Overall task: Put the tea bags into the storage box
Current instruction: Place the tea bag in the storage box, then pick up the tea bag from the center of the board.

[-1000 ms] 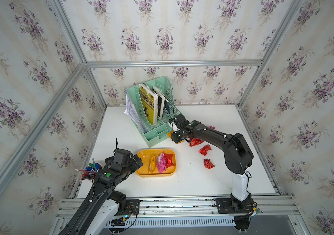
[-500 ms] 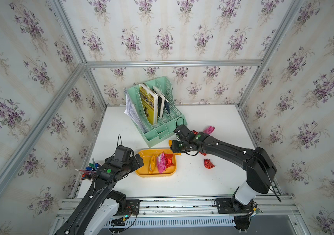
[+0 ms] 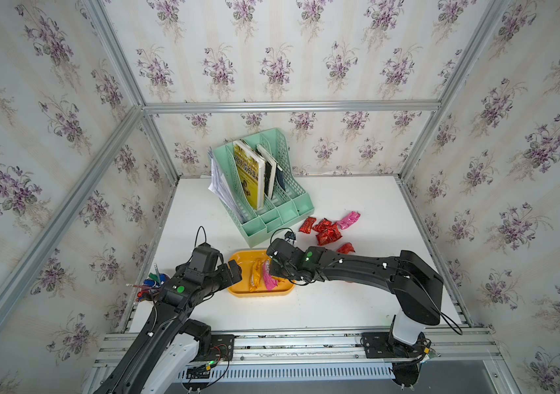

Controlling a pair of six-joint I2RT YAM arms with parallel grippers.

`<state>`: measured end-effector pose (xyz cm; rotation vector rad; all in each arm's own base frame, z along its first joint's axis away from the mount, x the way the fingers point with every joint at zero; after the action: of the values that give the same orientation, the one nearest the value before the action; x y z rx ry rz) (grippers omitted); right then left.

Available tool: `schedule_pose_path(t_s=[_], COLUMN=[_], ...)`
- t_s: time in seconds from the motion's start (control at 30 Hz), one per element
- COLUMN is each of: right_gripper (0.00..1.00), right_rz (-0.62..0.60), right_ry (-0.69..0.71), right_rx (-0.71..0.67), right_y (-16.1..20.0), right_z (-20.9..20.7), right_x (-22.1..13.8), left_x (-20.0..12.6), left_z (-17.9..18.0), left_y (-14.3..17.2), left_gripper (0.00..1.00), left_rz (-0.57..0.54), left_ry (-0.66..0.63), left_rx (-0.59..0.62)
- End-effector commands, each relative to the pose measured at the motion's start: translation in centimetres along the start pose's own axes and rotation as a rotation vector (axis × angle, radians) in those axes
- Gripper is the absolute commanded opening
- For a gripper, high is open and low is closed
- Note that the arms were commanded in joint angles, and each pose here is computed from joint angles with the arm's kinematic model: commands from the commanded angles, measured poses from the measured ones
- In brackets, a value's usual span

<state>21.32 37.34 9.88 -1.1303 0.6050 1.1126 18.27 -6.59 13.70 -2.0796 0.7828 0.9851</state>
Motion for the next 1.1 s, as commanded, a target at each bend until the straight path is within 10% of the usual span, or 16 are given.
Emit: schedule_pose_path(t_s=[0.0,0.7,1.07], right_gripper=[0.42,0.72,0.79], right_rz=[-0.056,-0.031,-0.126], right_ry=[0.118,0.178,0.081], right_rx=[0.015,-0.261,-0.054], right_y=[-1.1,-5.7,-13.2], right_z=[-2.0,-4.1,-9.5], right_x=[0.1,-1.7,-5.6], left_x=[-0.3,0.9,2.1], left_z=[0.3,-0.9,-3.1], left_y=[0.5,-0.2,-2.5], left_gripper=[0.99,0.99,0.99], left_rz=[0.019,0.017,0.0], left_ry=[0.0,0.028,0.017], left_rx=[0.013,-0.054,-0.047])
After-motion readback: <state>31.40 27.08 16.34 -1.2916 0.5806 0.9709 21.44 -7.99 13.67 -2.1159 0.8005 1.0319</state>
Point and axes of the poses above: each gripper's point midway between its finger pads, its own x axis out along the fingers, its own z axis along the line the jaws close on, y = z × x, the point moved 2 cm from there along -x, back along the fingers, and after that the axes turned 10 degrees about -x, right-handed, at the moved point
